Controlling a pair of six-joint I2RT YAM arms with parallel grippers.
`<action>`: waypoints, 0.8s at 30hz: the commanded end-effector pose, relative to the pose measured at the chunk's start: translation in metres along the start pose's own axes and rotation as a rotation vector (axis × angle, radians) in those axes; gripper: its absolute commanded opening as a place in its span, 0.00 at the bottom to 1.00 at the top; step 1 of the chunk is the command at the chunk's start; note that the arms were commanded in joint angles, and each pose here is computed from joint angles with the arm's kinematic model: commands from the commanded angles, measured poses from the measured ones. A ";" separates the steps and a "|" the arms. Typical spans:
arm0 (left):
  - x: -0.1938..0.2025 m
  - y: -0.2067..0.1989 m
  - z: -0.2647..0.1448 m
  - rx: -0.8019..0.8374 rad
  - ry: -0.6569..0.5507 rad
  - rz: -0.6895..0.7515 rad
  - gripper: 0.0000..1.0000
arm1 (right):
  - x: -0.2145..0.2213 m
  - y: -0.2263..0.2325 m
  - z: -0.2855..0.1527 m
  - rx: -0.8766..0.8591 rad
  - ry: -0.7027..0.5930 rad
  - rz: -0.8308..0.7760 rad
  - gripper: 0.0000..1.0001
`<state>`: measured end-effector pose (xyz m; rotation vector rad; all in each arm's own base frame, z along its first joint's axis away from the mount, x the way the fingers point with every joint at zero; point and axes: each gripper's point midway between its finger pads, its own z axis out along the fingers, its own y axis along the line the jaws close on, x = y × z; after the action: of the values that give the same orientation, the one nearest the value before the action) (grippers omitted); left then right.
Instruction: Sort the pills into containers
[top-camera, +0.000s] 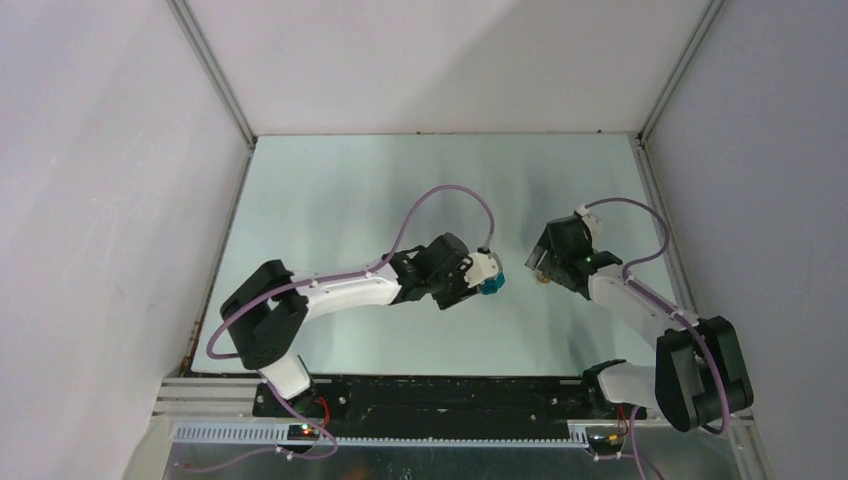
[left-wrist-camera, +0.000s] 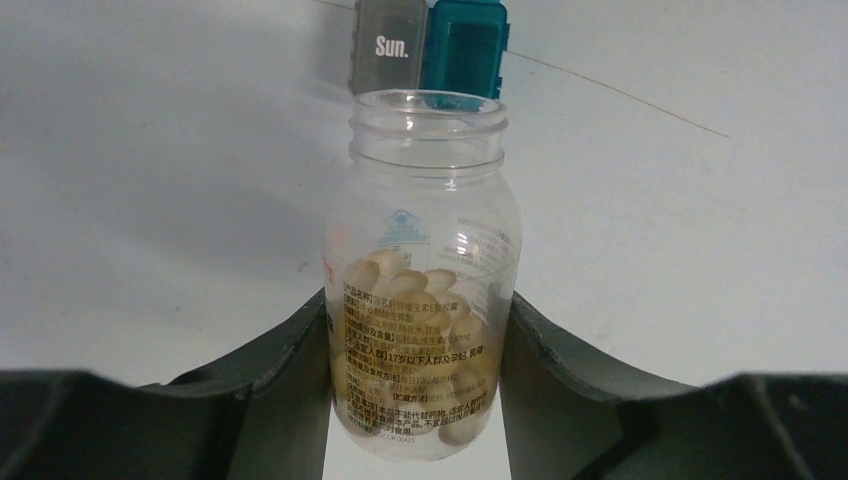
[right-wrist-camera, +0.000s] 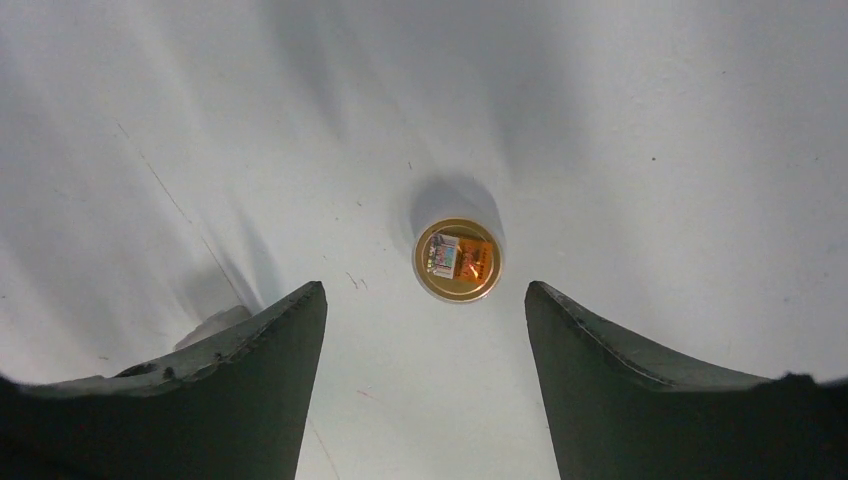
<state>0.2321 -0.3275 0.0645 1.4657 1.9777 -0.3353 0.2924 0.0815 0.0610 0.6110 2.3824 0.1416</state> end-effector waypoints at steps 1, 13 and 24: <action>-0.009 0.016 -0.001 -0.081 0.066 0.116 0.00 | -0.004 -0.005 -0.007 -0.002 -0.007 0.000 0.78; -0.009 0.025 0.006 -0.183 0.208 0.211 0.00 | -0.009 -0.040 -0.011 0.063 -0.053 0.114 0.79; -0.017 0.020 0.018 -0.229 0.273 0.245 0.00 | -0.008 -0.062 -0.015 0.090 -0.071 0.177 0.76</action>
<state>0.2482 -0.3319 0.0434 1.6953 1.9765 0.1389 0.2657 0.0296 0.0581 0.8277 2.3105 0.0932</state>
